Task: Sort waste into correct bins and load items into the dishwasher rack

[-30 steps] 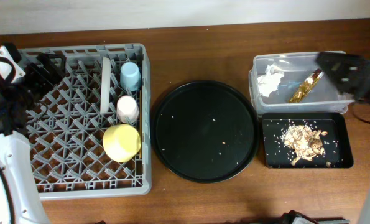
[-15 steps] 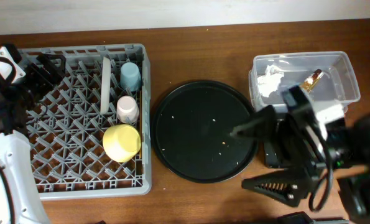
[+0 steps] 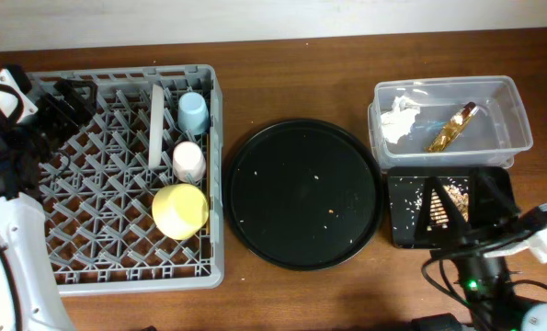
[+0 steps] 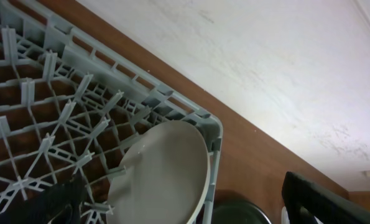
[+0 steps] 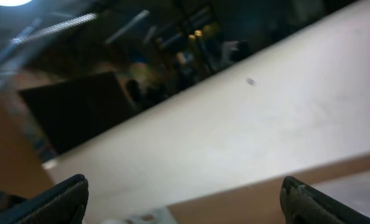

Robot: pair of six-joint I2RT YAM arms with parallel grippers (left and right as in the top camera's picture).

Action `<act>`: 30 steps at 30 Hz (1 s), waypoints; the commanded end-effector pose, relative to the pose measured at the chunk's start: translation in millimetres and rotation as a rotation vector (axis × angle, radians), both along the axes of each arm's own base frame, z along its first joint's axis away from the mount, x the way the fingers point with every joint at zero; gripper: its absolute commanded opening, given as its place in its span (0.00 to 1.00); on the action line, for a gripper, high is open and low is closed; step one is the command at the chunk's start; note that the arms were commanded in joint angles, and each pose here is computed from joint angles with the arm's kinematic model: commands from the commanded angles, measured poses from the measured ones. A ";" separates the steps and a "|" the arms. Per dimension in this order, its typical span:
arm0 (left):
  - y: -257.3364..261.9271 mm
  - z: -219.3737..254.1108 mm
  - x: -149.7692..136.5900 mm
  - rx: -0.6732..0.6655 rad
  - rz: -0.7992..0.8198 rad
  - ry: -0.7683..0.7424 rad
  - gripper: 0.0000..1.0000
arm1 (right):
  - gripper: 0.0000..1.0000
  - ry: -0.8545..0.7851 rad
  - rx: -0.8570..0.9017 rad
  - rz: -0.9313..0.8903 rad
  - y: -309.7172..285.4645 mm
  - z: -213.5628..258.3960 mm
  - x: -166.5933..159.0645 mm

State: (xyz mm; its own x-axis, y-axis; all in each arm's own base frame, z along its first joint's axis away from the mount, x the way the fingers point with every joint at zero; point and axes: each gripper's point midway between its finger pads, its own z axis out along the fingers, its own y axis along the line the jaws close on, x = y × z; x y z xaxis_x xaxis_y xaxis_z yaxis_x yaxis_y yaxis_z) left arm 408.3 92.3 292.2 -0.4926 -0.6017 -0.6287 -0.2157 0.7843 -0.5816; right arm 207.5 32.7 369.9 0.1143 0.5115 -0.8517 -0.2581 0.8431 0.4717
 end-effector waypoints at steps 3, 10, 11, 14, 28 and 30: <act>0.8 1.2 -0.1 0.009 -0.003 -0.004 0.99 | 0.99 -0.059 -0.075 -0.128 -21.8 -71.8 9.5; 0.8 1.2 -0.1 0.009 -0.003 -0.004 0.99 | 0.99 -0.073 -0.554 -0.098 0.5 -145.8 31.1; 0.8 1.2 -0.1 0.009 -0.003 -0.004 0.99 | 0.98 0.030 -0.674 -0.077 1.0 -177.2 35.4; 0.8 1.2 -0.1 0.009 -0.003 -0.004 0.99 | 0.99 0.133 -0.819 -0.053 -0.7 -210.0 35.9; 0.8 1.2 -0.1 0.009 -0.003 -0.004 0.99 | 0.99 0.122 -0.881 -0.065 -2.0 -210.1 36.1; 0.8 1.2 -0.1 0.009 -0.003 -0.004 0.99 | 0.99 0.122 -0.881 -0.065 -1.9 -210.1 36.1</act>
State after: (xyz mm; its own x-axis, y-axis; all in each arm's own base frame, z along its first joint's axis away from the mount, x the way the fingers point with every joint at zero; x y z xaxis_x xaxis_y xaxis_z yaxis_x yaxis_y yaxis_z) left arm 408.0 92.2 291.8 -0.4939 -0.6023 -0.6272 -0.2169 0.7838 -0.5819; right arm 244.0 30.2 162.0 0.0031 -0.3362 -0.9418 -0.1815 0.9260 -0.3311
